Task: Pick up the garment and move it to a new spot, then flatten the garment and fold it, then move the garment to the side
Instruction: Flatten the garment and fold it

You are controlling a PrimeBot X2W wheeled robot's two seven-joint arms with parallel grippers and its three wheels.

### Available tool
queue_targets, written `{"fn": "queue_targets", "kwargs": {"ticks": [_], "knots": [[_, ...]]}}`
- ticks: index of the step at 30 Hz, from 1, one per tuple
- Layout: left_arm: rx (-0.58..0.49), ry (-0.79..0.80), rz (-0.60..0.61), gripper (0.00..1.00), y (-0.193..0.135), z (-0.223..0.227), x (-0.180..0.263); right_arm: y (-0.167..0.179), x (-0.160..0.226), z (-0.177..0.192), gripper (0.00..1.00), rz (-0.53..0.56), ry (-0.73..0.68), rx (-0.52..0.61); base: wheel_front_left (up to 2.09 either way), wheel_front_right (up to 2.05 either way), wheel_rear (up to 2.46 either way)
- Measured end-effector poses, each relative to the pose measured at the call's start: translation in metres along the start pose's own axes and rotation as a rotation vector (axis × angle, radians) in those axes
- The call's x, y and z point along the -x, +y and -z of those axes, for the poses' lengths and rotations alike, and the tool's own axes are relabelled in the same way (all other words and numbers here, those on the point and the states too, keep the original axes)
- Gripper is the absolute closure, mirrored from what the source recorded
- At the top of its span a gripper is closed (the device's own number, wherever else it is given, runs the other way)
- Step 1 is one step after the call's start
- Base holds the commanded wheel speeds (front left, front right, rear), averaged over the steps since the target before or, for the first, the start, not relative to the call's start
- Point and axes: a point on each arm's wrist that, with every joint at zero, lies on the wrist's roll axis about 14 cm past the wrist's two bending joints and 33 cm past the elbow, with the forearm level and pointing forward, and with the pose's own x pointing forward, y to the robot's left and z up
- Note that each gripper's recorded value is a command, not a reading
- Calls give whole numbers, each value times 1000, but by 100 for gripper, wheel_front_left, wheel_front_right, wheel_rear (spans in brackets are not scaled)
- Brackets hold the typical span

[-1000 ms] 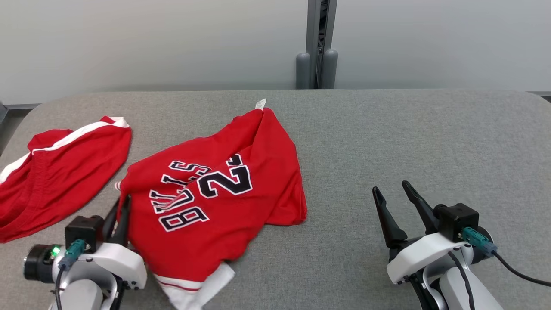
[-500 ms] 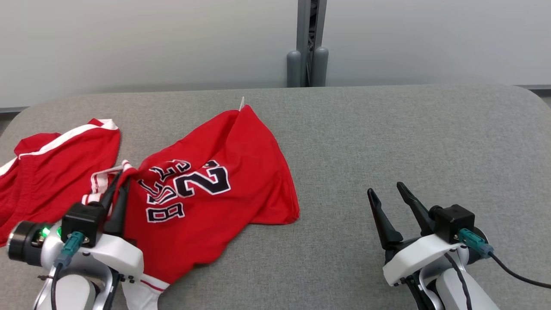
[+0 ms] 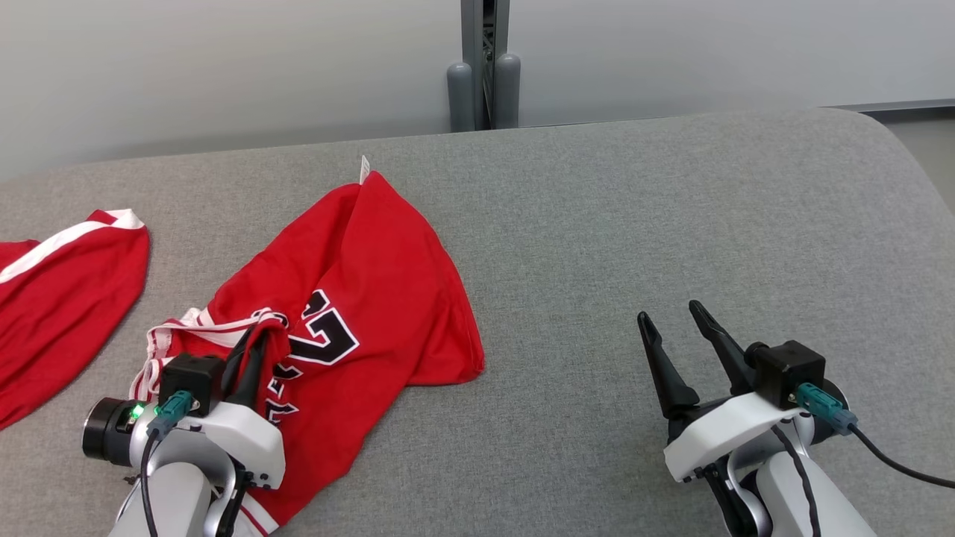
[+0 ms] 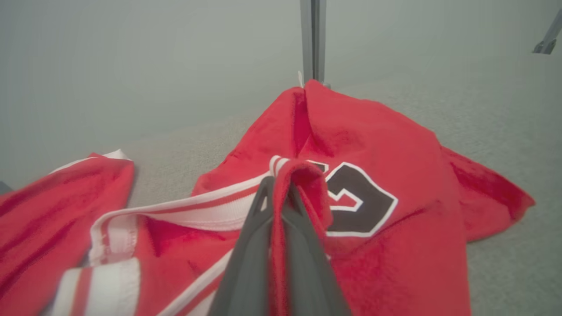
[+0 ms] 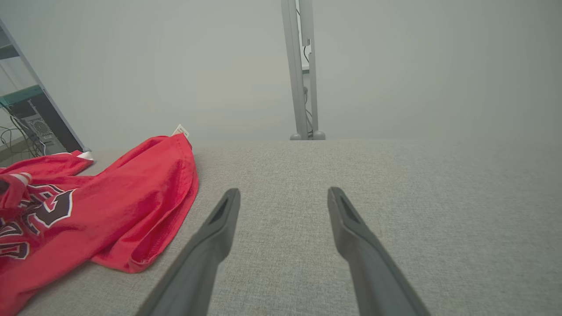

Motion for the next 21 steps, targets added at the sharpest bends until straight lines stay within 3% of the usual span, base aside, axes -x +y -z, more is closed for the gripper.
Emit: {"fn": "queue_targets", "kwargs": {"ticks": [2,3,4,10,21], "knots": [[-4,17,-9,100,3,5,-1,-1,0,0,0,4,-1,0,0,0,0],[-7,28,-18,18,5,8,-1,0,0,-1,0,2,-3,-1,0,0,0],[-10,29,-23,0,7,8,-1,0,-1,-1,0,0,-4,-1,0,0,0],[17,-79,-84,0,19,-22,6,12,-5,-1,0,-33,-4,-4,0,0,0],[22,-262,-242,0,44,-61,60,30,-10,0,0,-80,-5,-11,0,0,0]]}}
